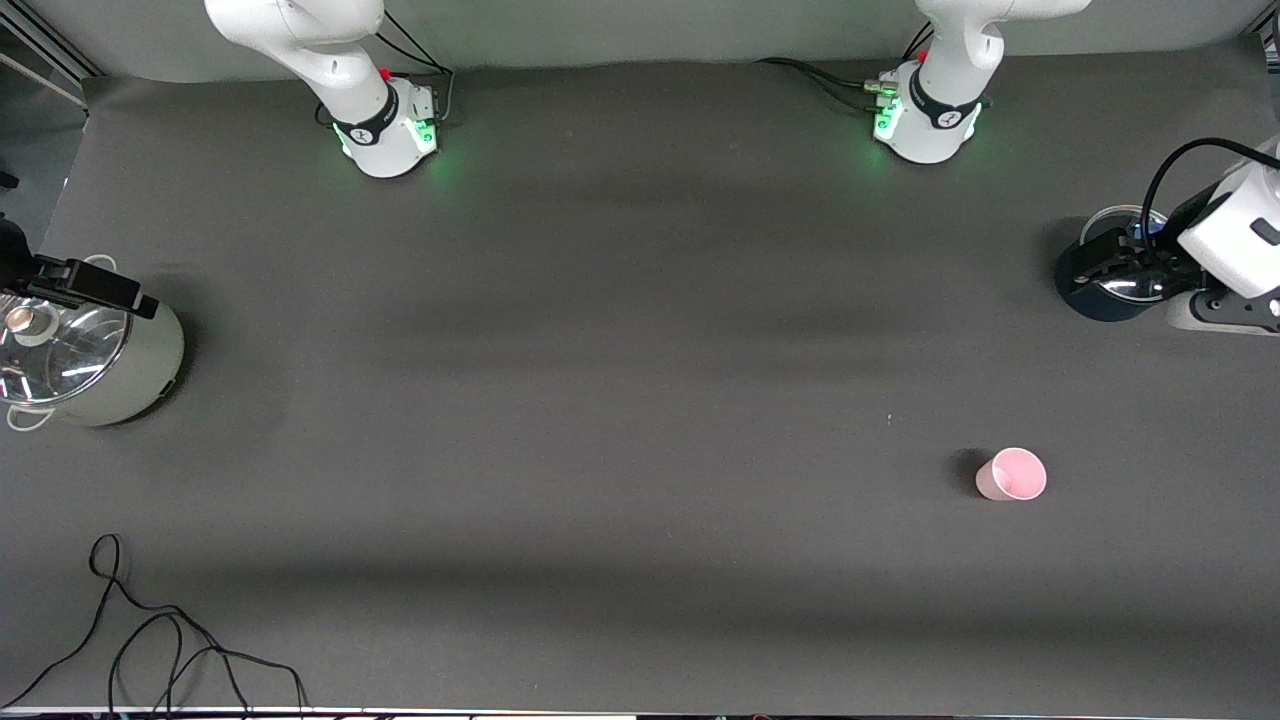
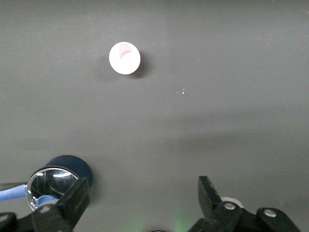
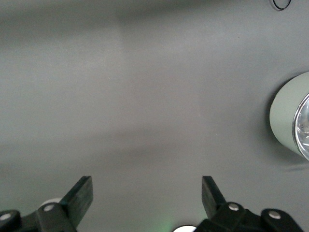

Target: Transfer pink cup from left to right arm

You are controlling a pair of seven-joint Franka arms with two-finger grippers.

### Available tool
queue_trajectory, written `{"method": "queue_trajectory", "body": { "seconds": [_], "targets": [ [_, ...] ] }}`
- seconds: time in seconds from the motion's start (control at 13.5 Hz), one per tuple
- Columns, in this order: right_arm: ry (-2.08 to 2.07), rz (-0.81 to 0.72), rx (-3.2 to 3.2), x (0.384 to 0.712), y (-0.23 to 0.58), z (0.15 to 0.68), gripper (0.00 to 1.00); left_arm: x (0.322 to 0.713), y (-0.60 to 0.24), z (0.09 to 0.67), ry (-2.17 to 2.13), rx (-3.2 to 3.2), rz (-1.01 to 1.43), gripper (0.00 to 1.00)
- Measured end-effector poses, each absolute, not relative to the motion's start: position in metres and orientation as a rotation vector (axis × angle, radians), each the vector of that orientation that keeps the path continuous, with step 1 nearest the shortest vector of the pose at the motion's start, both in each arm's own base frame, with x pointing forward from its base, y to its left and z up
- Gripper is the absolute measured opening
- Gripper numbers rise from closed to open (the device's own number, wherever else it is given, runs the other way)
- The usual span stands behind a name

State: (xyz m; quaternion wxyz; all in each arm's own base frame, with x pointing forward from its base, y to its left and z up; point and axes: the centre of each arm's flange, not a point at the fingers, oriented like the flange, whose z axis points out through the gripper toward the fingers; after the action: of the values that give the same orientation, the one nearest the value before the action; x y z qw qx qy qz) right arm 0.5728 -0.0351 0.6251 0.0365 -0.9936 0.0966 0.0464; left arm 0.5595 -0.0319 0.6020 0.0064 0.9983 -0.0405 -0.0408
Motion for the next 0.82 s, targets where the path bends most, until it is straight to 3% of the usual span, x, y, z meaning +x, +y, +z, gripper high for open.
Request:
{"method": "queue_trajectory", "body": {
  "seconds": [0.37, 0.82],
  "targets": [
    [0.298, 0.142, -3.051, 0.573, -0.036, 0.625, 1.0, 0.571, -0.017, 0.599, -0.106, 3.127, -0.055, 1.0],
    [0.299, 0.143, -3.051, 0.573, -0.036, 0.625, 1.0, 0.605, 0.063, 0.58, -0.366, 3.101, -0.021, 1.0]
  ]
}}
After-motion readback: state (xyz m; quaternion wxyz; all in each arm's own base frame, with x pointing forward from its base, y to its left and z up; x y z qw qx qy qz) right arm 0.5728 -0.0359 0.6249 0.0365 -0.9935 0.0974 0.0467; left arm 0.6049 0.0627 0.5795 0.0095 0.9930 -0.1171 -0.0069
